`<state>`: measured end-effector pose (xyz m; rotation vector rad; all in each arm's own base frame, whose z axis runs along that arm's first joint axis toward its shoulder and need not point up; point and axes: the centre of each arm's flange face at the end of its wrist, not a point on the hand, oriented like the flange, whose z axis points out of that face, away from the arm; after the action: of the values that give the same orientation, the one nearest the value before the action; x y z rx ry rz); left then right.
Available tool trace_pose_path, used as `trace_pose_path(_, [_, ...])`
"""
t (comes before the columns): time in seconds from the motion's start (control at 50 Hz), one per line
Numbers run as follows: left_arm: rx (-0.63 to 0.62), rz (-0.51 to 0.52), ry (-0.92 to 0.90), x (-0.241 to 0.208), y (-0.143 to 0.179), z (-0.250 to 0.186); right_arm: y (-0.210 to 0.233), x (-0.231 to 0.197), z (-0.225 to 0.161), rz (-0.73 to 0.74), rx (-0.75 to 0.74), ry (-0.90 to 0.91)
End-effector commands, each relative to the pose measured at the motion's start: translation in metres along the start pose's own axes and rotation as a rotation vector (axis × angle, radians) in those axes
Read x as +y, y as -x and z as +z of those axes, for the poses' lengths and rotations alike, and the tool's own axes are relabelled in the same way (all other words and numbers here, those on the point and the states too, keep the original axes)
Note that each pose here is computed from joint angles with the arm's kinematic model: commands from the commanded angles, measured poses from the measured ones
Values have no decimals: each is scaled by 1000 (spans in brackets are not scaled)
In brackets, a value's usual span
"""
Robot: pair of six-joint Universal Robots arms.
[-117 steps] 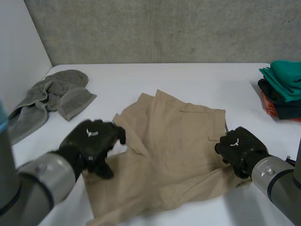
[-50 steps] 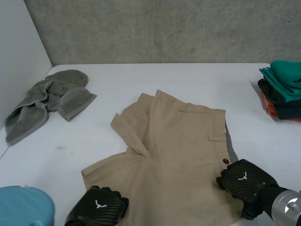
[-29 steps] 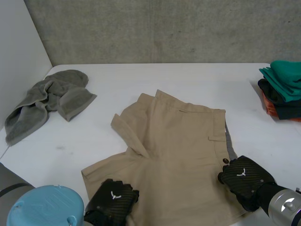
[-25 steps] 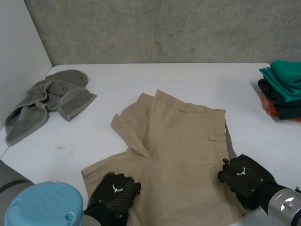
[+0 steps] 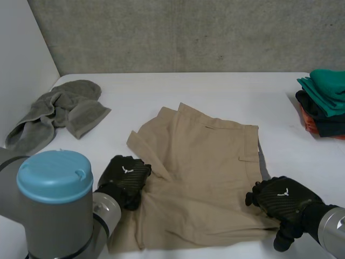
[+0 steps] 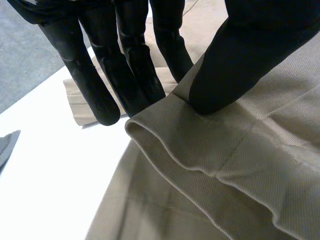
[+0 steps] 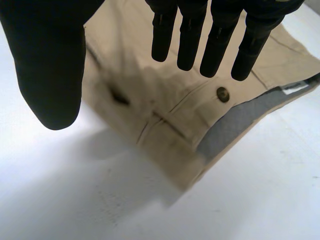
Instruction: Fold the laundry.
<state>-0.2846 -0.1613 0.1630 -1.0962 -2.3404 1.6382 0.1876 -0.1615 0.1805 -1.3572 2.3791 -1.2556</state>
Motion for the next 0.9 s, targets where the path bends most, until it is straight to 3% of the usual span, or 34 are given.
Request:
trace_pose_path(0.02, [-26,2,-9,-2,7,8,4,7,6,-7,-3,-2])
trace_pose_path(0.16, [-19,4,-7,-3,6,4,-14,9,28,-46,107,-44])
trace_pose_path(0.26, [25,29,33,-8,2,-25,-21,-3,13,-76,173,-47])
trace_pose_path(0.34, [111,70,100,-13,-6,-66,-11,-10,-17,-123,116,28])
trace_pose_path(0.4, [183,116,153,-14,-12,-100,3,-6,-39,-245,10,132])
trace_pose_path(0.44, [221,143,172,-13,-17,-112,7,-5,-48,-343,-38,163])
trace_pose_path(0.5, [248,194,167,-13,-21,-114,-2,-5,-46,-361,-3,159])
trace_pose_path(0.54, [236,211,142,-15,-21,-105,-12,-7,-37,-308,34,135])
trace_pose_path(0.64, [98,220,24,-28,-4,-37,-29,-15,1,-203,60,52])
trace_pose_path(0.9, [-237,242,-391,-90,46,122,-76,-57,89,-176,375,-116])
